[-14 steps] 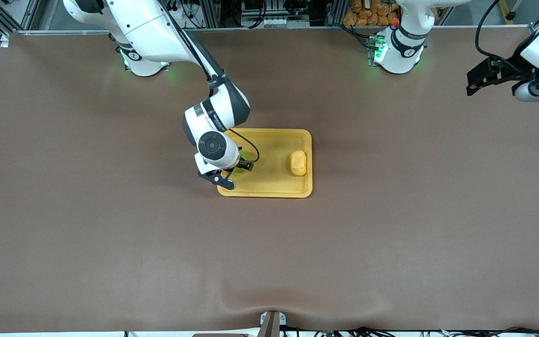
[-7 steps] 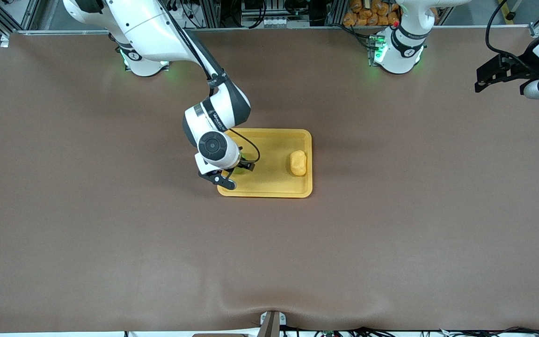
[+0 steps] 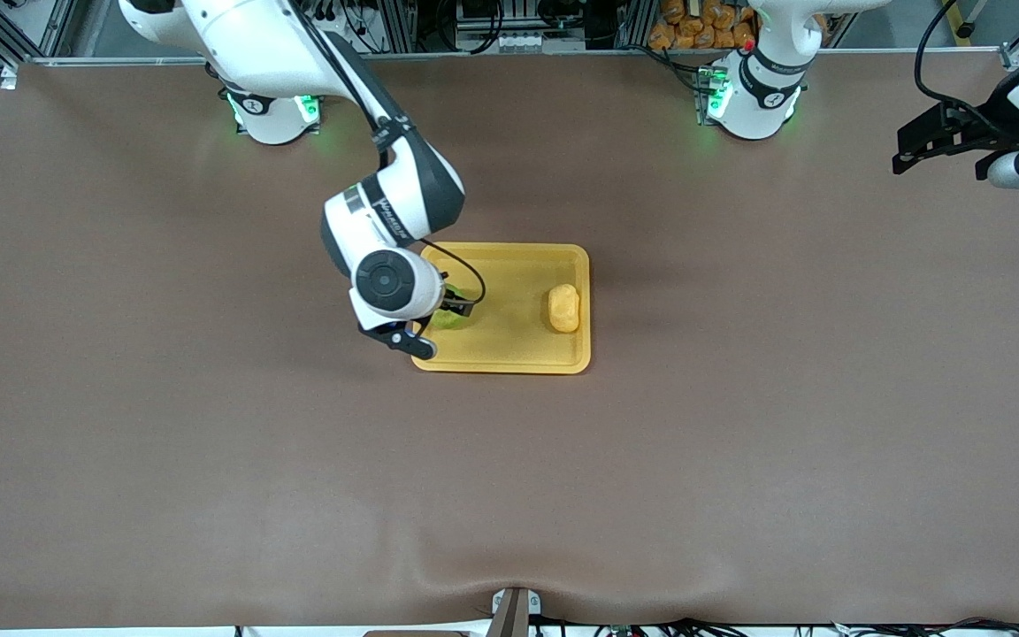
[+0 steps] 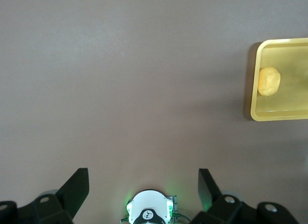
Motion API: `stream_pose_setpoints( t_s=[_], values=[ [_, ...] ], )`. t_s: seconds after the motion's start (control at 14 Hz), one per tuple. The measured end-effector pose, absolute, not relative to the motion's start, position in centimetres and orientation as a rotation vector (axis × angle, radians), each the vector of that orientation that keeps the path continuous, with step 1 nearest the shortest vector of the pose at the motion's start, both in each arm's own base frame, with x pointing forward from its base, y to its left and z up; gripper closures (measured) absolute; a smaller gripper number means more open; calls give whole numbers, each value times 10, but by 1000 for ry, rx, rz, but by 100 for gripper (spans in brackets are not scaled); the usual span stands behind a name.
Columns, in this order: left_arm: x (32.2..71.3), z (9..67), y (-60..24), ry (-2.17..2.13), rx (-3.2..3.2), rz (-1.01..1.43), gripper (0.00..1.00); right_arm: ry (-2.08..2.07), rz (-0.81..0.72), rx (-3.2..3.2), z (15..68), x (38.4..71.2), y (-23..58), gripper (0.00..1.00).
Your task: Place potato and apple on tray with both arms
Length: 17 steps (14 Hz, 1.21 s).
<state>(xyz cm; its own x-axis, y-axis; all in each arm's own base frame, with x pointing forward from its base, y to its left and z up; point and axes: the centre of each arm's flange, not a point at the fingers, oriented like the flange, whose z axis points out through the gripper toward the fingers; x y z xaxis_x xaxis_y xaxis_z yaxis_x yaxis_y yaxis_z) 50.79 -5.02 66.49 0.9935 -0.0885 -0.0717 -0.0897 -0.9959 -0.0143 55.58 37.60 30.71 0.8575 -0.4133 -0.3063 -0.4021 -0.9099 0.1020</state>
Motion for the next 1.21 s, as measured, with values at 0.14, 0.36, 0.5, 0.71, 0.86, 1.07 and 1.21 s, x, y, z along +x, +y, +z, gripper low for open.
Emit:
stream_pose_setpoints(
  t_s=[0.14, 0.36, 0.5, 0.71, 0.86, 1.07, 1.21],
  values=[
    [508, 664, -50, 135, -3119, 114, 0, -699, -489, 3016, 338, 576, 359, 0],
    [508, 664, -50, 111, -3119, 115, 0, -782, -448, 3045, 376, 609, 323, 0],
    [508, 664, -50, 108, -3119, 115, 0, -824, -431, 3053, 392, 624, 302, 0],
    [508, 664, -51, 106, -3119, 114, 0, -874, -394, 3065, 413, 640, 281, 0],
    [507, 664, -51, 106, -3119, 113, 0, -919, -395, 3056, 433, 651, 256, 0],
    [507, 665, -51, 105, -3119, 111, 0, -1006, -419, 3024, 459, 666, 205, 0],
    [507, 665, -51, 105, -3119, 111, 0, -1010, -444, 3023, 468, 672, 168, 0]
  ],
)
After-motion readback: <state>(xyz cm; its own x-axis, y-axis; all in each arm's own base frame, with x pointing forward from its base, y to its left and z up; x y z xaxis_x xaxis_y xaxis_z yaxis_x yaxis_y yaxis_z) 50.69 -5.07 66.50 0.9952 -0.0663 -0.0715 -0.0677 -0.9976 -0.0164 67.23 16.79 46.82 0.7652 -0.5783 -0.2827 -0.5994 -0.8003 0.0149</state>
